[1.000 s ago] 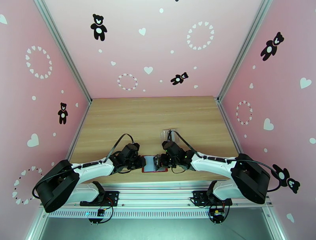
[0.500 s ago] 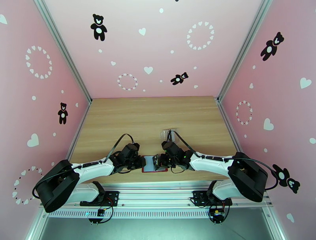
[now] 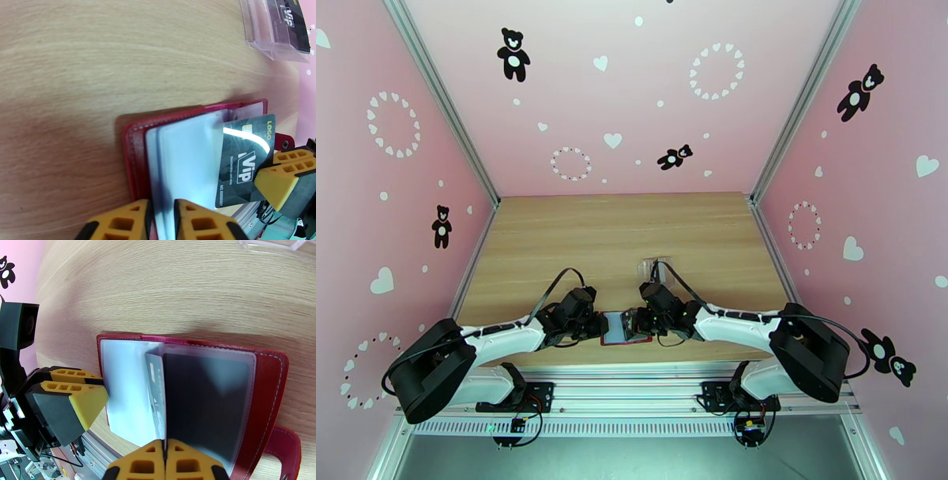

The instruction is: Put the credit cards into the card holder

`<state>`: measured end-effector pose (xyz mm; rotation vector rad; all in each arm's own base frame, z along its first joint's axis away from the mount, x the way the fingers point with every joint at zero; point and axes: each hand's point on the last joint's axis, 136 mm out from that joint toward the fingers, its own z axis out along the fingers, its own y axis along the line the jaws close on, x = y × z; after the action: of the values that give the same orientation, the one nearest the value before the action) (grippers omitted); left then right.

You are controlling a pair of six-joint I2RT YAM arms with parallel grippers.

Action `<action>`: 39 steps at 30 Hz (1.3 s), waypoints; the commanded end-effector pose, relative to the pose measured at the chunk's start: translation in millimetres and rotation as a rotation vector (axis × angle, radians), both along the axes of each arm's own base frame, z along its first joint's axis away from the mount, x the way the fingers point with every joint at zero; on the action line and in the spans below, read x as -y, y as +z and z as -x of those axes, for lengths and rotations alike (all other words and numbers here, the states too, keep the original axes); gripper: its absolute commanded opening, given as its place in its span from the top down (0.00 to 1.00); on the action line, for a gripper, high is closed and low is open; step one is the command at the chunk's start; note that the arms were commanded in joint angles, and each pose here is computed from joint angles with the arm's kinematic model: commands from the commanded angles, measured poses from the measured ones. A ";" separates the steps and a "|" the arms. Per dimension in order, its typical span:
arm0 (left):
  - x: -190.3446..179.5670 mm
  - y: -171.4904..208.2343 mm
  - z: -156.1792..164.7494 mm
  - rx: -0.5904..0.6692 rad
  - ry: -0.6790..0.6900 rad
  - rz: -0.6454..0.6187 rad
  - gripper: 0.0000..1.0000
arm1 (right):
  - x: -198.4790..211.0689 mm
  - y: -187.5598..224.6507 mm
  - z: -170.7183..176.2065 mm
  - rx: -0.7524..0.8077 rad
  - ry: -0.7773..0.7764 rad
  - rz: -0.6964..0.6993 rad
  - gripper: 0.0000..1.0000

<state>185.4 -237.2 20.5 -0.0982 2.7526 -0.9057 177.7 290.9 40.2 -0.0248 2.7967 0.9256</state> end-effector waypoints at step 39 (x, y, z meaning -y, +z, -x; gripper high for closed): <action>-7.5 -18.9 7.7 -0.034 0.001 -0.062 0.77 | 15.1 -34.5 13.6 -0.092 -0.014 0.122 0.89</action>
<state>186.7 -238.5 18.6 -0.0974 2.7528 -0.9049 179.5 293.3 29.9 0.0121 2.8164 0.9171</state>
